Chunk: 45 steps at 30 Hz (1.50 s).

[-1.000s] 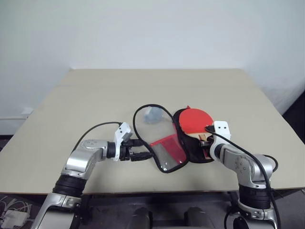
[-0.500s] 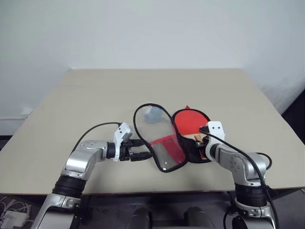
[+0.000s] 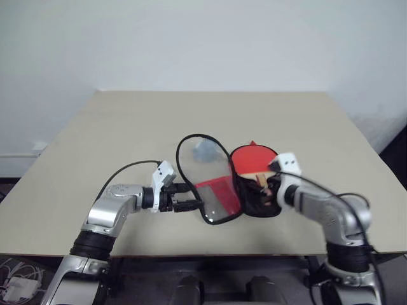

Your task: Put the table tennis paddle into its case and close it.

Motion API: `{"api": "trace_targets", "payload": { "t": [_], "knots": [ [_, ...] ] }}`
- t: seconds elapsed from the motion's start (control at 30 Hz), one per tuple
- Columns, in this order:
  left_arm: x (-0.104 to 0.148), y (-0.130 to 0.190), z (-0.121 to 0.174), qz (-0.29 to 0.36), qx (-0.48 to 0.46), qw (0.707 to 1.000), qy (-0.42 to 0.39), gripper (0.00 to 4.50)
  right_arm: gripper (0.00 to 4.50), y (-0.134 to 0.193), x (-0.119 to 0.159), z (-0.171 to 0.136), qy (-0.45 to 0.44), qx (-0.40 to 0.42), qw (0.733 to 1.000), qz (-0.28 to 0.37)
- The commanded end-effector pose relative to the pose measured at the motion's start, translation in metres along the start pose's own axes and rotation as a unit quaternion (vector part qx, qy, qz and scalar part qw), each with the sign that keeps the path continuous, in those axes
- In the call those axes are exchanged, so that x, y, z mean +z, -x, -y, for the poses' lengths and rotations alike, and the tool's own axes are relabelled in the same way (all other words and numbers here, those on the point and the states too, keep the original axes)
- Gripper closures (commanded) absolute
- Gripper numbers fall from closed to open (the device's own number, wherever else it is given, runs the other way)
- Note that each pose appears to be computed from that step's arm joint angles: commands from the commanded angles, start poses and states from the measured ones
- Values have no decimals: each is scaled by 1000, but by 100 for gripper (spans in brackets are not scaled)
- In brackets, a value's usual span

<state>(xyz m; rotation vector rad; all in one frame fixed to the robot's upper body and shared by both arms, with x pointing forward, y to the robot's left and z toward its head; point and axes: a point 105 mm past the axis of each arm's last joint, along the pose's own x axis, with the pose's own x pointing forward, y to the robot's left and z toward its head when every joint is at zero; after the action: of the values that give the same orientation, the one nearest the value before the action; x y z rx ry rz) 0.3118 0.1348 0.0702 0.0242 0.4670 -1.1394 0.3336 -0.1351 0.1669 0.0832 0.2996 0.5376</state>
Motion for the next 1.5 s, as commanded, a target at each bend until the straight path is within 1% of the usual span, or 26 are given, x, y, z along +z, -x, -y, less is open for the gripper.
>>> {"api": "trace_targets", "payload": {
  "t": [0.03, 0.1, 0.23, 0.33, 0.47, 0.57, 0.73, 0.97, 1.1, 1.17, 1.23, 1.33, 1.5],
  "knots": [
    [31, -21, 5, 32, -19, 998, -47, 29, 2, 21, 65, 9, 26, 15, 991, 129],
    [40, -31, 7, 44, -29, 997, -53, 29, 2, 23, 77, 24, 15, -6, 988, 151],
    [58, -46, 20, 66, -66, 994, -60, 29, 2, 21, 80, 50, -22, -50, 983, 174],
    [67, -58, 31, 78, -92, 991, -64, 29, 2, 18, 75, 53, -43, -54, 981, 181],
    [78, -78, 40, 95, -105, 987, -73, 29, 2, 12, 62, 53, -51, -55, 982, 172],
    [88, -95, 48, 107, -114, 985, -70, 29, 2, 10, 49, 63, -61, -69, 984, 155],
    [85, -107, 53, 102, -118, 985, -68, 29, 2, 13, 48, 77, -74, -95, 978, 168],
    [81, -115, 60, 111, -118, 986, -29, 29, 2, 18, 58, 94, -112, -133, 960, 220],
    [86, -114, 75, 133, -148, 980, 10, 29, 2, 25, 63, 113, -149, -168, 942, 251],
    [88, -114, 90, 141, -182, 973, 21, 29, 2, 24, 59, 121, -156, -188, 938, 247],
    [84, -117, 97, 132, -194, 972, 25, 29, 2, 20, 54, 124, -159, -195, 938, 239],
    [82, -122, 96, 127, -186, 973, 46, 29, 2, 15, 50, 123, -160, -195, 939, 234],
    [83, -119, 79, 128, -148, 978, 71, 29, 2, 9, 45, 123, -159, -197, 941, 226]
  ]
}}
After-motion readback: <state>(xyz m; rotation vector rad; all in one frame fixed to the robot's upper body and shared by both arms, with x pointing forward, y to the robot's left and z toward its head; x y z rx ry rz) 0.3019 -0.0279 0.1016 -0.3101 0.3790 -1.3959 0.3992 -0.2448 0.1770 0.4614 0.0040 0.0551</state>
